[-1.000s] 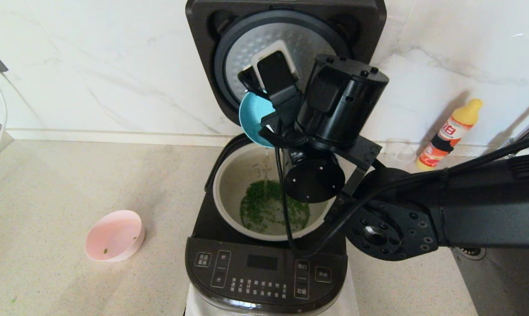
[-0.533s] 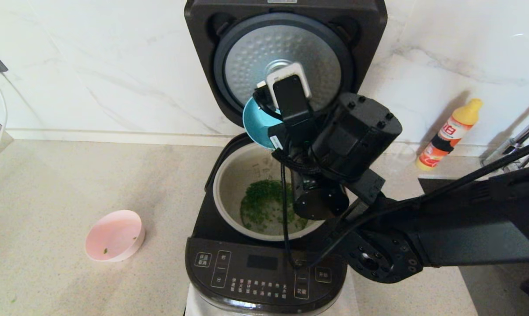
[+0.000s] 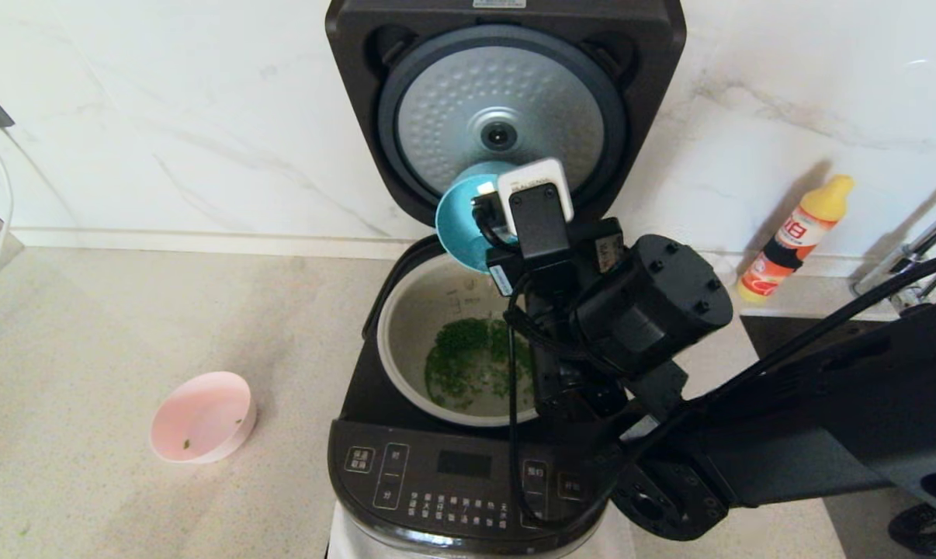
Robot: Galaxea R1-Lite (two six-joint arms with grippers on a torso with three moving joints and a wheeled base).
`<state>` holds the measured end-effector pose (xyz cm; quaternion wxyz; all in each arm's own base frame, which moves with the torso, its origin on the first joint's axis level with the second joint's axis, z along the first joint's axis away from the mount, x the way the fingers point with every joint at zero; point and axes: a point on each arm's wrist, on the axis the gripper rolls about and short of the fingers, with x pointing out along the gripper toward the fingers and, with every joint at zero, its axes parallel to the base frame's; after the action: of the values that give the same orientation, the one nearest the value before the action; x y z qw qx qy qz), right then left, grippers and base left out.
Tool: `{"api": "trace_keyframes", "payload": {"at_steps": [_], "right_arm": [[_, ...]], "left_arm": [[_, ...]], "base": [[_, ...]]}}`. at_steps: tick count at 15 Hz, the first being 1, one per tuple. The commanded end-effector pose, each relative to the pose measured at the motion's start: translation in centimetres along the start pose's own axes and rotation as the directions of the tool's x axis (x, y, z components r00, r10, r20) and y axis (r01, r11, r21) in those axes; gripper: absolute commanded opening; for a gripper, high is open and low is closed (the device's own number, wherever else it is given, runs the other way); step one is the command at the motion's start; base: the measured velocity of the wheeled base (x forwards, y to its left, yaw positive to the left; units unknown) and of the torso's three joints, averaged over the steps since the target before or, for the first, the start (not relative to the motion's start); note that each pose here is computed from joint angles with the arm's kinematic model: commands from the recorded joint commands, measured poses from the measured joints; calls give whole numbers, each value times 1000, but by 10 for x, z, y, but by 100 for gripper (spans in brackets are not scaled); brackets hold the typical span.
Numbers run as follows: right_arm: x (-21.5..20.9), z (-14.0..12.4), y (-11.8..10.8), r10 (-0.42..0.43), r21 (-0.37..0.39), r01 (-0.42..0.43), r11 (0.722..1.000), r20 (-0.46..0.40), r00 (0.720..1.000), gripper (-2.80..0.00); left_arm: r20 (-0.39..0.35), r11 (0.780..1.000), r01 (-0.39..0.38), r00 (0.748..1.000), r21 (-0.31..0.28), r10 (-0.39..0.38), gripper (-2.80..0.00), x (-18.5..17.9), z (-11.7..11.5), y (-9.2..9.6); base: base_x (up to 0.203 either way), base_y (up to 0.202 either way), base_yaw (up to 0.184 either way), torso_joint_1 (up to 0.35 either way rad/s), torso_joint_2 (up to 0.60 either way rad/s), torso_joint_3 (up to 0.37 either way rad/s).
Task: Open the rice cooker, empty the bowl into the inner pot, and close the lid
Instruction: Pour the water from the bowl into the rice cooker
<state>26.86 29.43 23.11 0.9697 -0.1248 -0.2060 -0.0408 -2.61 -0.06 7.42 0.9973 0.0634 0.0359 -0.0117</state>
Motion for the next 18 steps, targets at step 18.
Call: {"api": "trace_keyframes", "payload": {"at_steps": [18], "right_arm": [[0,53,-46,-1,-29,1,1000,7,1000,-280]], "left_arm": [[-2,1000,0,1000,1,0,-280,0,0,0]], "base": [[0,0,0,0,0,0]]}}
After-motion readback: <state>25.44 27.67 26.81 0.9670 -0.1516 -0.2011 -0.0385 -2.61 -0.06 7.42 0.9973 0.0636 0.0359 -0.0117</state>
